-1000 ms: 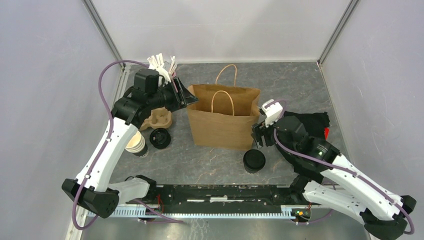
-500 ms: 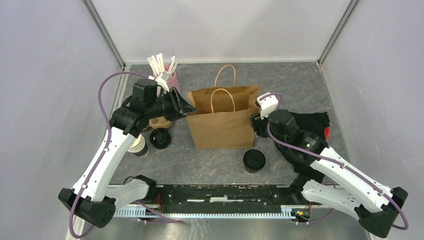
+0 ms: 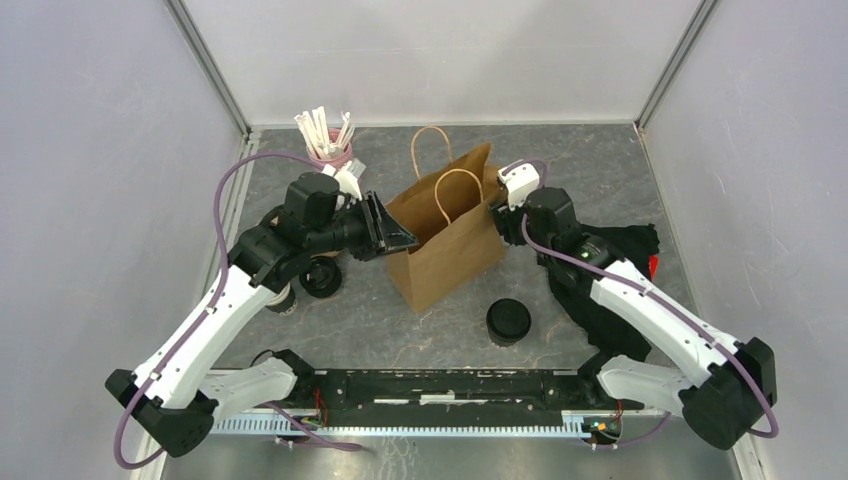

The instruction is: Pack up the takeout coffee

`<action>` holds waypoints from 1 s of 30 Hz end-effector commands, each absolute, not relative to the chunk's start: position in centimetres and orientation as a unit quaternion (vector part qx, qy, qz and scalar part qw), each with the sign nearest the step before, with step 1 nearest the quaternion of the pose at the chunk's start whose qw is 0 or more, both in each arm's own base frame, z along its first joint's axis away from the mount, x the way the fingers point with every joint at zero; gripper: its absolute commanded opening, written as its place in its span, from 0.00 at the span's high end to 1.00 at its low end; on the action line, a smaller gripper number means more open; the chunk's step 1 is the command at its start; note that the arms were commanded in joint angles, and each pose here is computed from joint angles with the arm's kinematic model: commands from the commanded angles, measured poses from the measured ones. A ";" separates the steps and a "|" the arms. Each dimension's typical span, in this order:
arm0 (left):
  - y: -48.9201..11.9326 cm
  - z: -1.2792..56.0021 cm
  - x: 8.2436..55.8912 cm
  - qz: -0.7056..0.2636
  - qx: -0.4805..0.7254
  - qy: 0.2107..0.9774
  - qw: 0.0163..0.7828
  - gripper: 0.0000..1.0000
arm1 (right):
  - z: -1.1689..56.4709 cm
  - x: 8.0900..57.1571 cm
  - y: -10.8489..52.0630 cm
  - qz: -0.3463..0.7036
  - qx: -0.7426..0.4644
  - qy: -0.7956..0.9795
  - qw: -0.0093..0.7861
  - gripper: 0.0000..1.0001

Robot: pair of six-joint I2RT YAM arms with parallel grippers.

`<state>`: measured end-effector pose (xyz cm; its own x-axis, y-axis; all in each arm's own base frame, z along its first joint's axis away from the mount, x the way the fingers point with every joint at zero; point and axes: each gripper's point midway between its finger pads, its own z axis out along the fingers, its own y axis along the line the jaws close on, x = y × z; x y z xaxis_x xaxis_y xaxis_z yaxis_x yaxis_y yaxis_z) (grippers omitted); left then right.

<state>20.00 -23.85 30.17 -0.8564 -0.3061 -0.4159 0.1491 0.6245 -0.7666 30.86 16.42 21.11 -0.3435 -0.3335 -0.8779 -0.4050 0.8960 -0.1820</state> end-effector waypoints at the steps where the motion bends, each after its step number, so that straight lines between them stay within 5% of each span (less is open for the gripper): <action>1: -24.7 31.5 20.3 -0.444 -0.061 0.847 0.284 0.56 | 25.2 34.1 17.5 0.051 -0.223 0.778 0.585 0.33; 12: -26.6 33.4 20.4 -0.463 -0.022 0.839 0.285 0.46 | 25.1 37.8 19.4 0.074 -0.229 0.787 0.568 0.29; 22: -23.6 34.3 14.9 -0.454 0.097 0.838 0.287 0.23 | 25.0 33.8 15.0 0.046 -0.198 0.837 0.509 0.19; 30: -13.0 32.6 18.2 -0.188 -0.053 0.911 0.362 0.39 | 19.7 30.9 11.5 0.078 -0.134 0.892 0.425 0.10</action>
